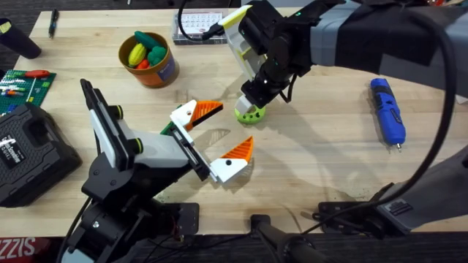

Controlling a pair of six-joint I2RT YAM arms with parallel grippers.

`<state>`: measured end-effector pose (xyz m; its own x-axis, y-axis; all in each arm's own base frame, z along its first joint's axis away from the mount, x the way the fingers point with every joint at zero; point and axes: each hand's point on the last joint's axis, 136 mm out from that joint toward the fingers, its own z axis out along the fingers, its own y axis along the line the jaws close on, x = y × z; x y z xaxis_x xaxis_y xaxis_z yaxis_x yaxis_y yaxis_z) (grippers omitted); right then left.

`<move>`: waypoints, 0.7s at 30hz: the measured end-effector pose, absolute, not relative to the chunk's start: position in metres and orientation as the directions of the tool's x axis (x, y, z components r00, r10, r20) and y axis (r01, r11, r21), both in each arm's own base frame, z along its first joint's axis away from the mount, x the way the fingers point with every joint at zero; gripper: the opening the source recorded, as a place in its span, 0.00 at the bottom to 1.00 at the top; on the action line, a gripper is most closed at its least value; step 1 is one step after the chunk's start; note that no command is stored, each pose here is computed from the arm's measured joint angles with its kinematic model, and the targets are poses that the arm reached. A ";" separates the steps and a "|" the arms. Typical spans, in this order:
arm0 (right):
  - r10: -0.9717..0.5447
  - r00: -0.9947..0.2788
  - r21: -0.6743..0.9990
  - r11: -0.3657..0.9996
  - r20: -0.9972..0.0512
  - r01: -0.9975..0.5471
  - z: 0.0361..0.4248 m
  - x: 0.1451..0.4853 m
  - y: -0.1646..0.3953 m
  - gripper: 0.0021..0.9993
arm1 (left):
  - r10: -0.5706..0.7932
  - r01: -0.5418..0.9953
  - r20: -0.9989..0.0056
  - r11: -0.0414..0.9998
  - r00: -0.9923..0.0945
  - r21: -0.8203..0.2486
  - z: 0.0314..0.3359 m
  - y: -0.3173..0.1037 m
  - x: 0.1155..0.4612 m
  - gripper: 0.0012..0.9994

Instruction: Pick up the gripper from the table and insert it into the empty holder that is missing its gripper. Then pick up a screw, insert it into the mounting hole, and use the screwdriver to tighten it. Finally, clean up the table by picking up the vegetable and placing it into the bucket.

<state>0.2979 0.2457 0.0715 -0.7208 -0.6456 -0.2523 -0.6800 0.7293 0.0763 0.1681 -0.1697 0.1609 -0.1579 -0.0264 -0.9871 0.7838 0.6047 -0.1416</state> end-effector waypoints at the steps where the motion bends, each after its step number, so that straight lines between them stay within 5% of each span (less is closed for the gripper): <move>1: -0.646 -0.722 0.078 0.730 -0.246 -0.680 0.071 0.297 0.245 0.48 | -0.030 0.784 -0.988 0.605 -0.152 -0.139 0.163 -0.170 0.169 0.99; 10: -0.642 -0.734 0.081 0.738 -0.222 -0.670 0.071 0.293 0.239 0.48 | -0.031 0.784 -0.988 0.606 -0.151 -0.139 0.163 -0.170 0.169 0.99; 15: -0.540 -0.784 -0.016 0.826 -0.307 -0.563 0.130 0.277 0.217 0.48 | -0.031 0.784 -0.988 0.606 -0.151 -0.138 0.163 -0.170 0.169 0.99; 21: -0.559 -0.758 -0.031 0.811 -0.337 -0.584 0.090 0.266 0.237 0.48 | -0.031 0.784 -0.988 0.606 -0.151 -0.138 0.163 -0.170 0.169 0.99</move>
<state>0.2664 0.2367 0.0901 -0.7576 -0.5589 -0.3371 -0.5843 0.8110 -0.0314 0.1687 -0.1697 0.1633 -0.1507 -0.0309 -0.9881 0.7837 0.6055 -0.1385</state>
